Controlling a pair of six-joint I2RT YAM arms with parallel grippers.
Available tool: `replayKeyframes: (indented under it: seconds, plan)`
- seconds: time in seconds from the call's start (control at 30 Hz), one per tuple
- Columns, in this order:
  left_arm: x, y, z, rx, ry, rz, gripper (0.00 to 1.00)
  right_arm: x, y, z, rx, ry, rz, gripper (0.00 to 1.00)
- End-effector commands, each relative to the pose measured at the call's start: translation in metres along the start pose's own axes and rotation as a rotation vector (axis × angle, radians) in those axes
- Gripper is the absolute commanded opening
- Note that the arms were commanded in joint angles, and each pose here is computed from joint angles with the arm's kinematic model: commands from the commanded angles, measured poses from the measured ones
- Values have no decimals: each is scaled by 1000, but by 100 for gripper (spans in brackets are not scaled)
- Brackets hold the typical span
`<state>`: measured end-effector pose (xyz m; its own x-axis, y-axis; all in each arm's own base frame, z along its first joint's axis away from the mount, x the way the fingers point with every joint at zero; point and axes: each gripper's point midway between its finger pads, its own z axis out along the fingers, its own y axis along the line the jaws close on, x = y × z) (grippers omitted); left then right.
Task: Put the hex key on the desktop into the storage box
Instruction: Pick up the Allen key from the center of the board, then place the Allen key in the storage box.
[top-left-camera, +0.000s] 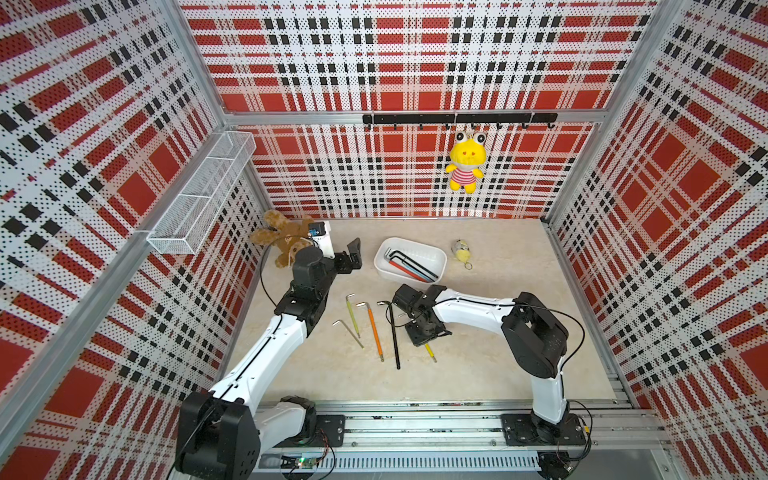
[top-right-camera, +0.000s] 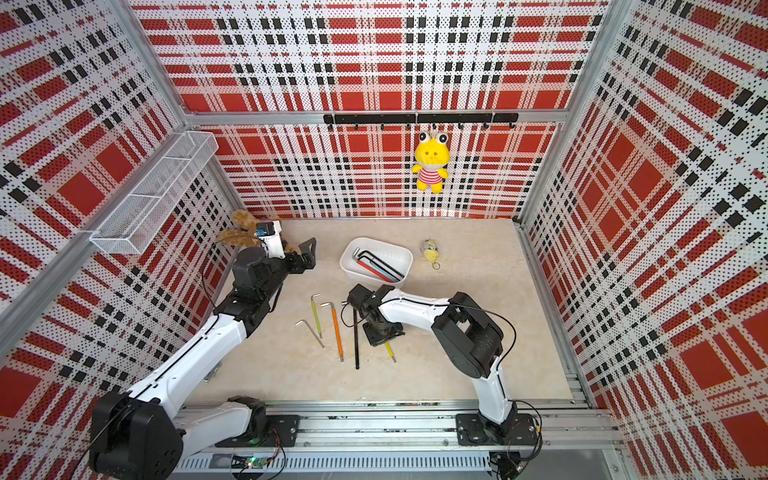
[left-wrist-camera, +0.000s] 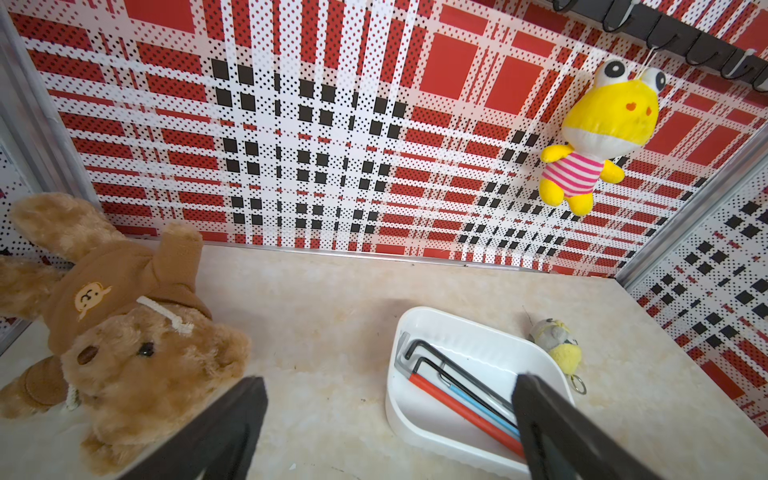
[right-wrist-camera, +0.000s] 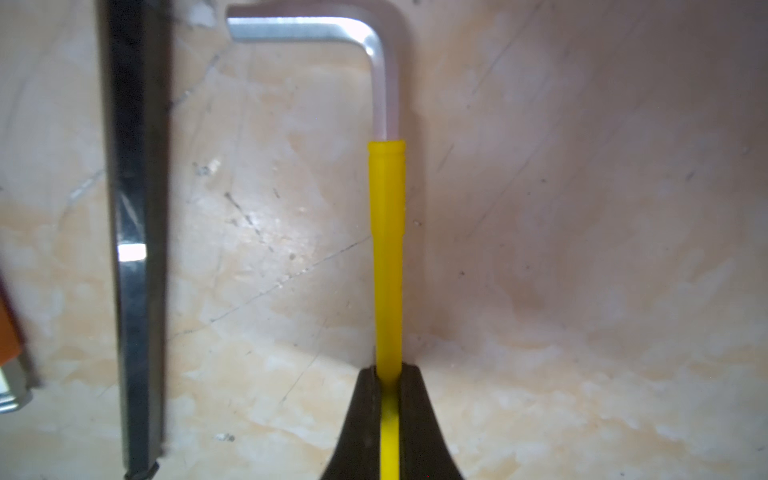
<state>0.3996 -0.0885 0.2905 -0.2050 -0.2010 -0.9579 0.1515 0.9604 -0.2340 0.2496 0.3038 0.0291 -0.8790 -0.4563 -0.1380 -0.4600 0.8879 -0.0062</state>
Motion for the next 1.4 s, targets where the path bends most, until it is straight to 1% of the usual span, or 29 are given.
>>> replayKeyframes:
  seconds: [0.0, 0.17, 0.23, 0.33, 0.47, 0.53, 0.67, 0.77, 0.93, 1.03, 1.17, 1.37]
  plan:
    - [-11, -3, -6, 3, -34, 13, 99, -23, 1, -43, -51, -97, -72, 0]
    - [-12, -4, -7, 3, -35, 14, 99, -43, -24, -80, -74, -157, -106, 0]
    - [-13, -2, -8, -7, -38, 16, 99, -51, -37, -97, -85, -201, -107, 0]
    - [-15, -1, -10, -15, -43, 18, 99, -69, -47, -127, -113, -301, -147, 0]
    - [-14, -1, -9, -12, -42, 16, 99, -103, -57, -160, -62, -440, -266, 0]
    - [-13, -1, -8, -9, -38, 16, 99, -124, -69, -169, -1, -498, -310, 0]
    - [-16, 0, -9, -20, -43, 19, 99, -166, -76, -178, -8, -588, -389, 0]
    - [-17, 2, -11, -32, -49, 22, 99, -191, -80, -173, -9, -607, -426, 0]
    - [-17, 4, -11, -41, -46, 26, 99, -216, -89, -139, 27, -535, -437, 0]
    - [-17, 3, -10, -40, -47, 27, 99, -225, -92, -123, 30, -528, -433, 0]
    - [-19, 1, -8, -28, -45, 28, 99, -231, -96, -100, 1, -511, -417, 0]
    - [-19, 1, -9, -26, -45, 28, 99, -235, -105, -53, -66, -430, -373, 0]
